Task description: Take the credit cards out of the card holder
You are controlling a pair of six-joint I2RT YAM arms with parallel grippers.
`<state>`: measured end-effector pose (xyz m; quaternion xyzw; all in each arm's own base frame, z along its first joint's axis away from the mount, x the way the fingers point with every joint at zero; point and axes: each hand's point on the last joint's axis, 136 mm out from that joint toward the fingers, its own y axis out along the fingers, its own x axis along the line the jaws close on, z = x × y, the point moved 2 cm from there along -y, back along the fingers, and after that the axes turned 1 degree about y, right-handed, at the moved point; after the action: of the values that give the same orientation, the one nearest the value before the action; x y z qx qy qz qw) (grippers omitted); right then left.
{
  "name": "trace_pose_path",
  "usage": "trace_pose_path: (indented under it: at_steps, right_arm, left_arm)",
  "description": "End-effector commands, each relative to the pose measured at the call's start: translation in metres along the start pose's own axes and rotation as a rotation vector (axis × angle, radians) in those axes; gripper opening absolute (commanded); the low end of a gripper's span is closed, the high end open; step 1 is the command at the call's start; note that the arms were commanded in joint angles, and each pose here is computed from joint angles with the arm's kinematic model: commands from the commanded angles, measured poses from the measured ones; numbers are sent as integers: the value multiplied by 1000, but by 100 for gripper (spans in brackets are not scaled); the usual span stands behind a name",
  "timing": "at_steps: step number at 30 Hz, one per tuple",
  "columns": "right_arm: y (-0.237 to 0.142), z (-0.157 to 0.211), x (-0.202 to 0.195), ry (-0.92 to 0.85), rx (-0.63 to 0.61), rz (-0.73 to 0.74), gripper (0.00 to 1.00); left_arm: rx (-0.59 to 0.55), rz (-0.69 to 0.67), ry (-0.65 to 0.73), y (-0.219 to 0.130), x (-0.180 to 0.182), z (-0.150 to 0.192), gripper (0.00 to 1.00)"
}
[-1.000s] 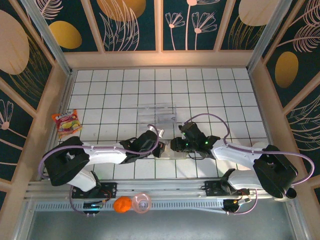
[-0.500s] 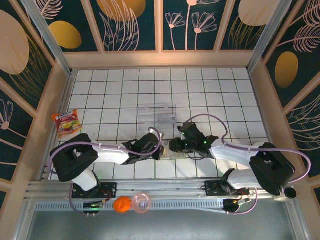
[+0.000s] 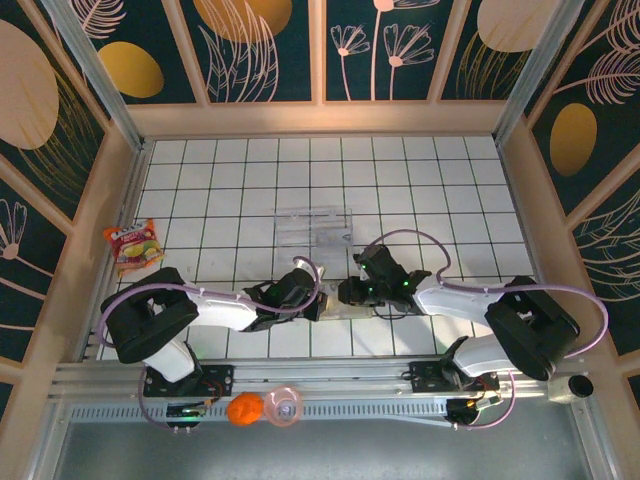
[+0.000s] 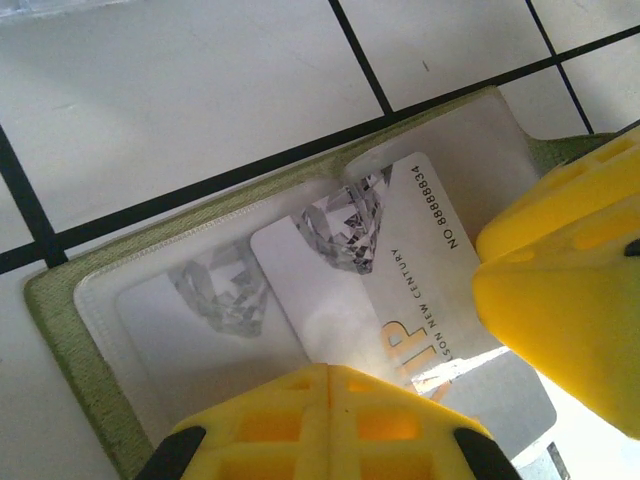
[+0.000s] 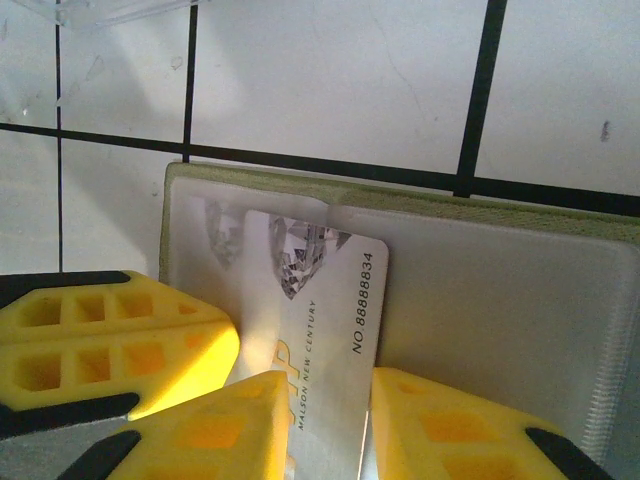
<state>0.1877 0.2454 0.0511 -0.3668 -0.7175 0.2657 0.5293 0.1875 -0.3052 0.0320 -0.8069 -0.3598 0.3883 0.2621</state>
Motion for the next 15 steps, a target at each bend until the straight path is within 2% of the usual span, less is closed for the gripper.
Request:
trace_pose_path:
  at_steps: [1, 6, 10, 15]
  right_arm:
    - [1, 0, -8, 5, -2, 26, 28]
    - [8, 6, -13, 14, 25, 36, 28]
    - [9, 8, -12, 14, 31, 16, 23]
    - [0, 2, -13, 18, -11, 27, 6]
  left_arm:
    - [82, -51, -19, 5, 18, 27, 0]
    - [95, -44, -31, 6, 20, 32, 0]
    - [97, -37, -34, 5, 19, 32, 0]
    - [86, -38, -40, 2, 18, 29, 0]
